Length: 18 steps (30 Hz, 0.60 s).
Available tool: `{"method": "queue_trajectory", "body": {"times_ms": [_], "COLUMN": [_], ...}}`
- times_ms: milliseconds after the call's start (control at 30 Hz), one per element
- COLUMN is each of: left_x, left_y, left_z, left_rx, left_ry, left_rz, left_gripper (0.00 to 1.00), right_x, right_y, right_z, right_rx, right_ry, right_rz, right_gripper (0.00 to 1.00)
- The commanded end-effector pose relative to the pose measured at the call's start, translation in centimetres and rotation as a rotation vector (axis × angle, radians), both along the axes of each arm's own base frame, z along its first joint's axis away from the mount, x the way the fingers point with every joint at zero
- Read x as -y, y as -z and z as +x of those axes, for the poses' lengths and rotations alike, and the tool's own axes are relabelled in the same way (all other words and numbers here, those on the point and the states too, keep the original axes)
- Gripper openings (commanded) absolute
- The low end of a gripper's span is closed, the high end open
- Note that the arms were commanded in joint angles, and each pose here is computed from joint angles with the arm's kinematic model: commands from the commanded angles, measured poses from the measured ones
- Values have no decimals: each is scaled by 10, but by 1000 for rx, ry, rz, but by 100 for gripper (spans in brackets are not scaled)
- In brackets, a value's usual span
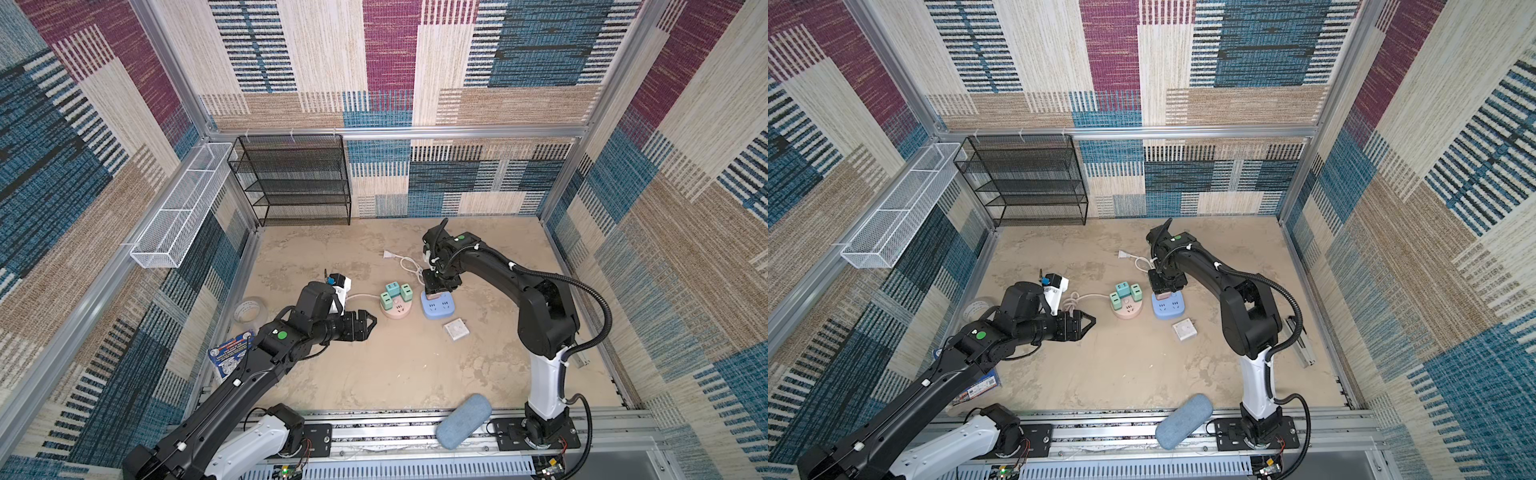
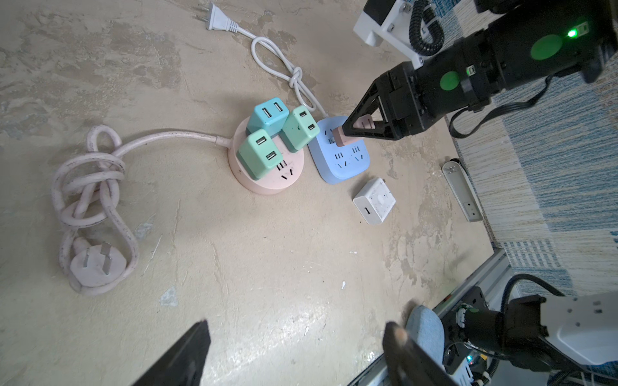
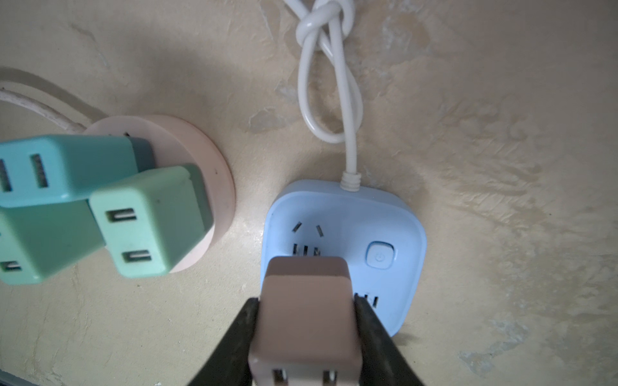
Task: Insert the plug
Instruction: 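Lower the pink charger with the right gripper into the light-blue strip socket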
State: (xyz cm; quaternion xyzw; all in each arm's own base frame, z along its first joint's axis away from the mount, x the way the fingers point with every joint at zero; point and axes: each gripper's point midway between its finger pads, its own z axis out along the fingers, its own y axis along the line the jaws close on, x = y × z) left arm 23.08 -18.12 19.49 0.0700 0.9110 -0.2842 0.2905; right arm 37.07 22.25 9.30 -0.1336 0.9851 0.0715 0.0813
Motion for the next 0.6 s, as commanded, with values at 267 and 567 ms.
{"method": "queue_trajectory", "body": {"times_ms": [267, 567], "left_x": [1, 1], "left_y": [-3, -2], "left_z": [1, 2], "left_rx": [4, 5], "left_ry": [-6, -12], "left_rz": [-18, -16], "left_gripper": [86, 86], "right_x": [-8, -6], "right_y": [-2, 5], "right_z": [-2, 2], "right_rx": [-2, -14], "right_ry": [5, 14], "right_rz": [26, -8], "right_gripper": [0, 0]}}
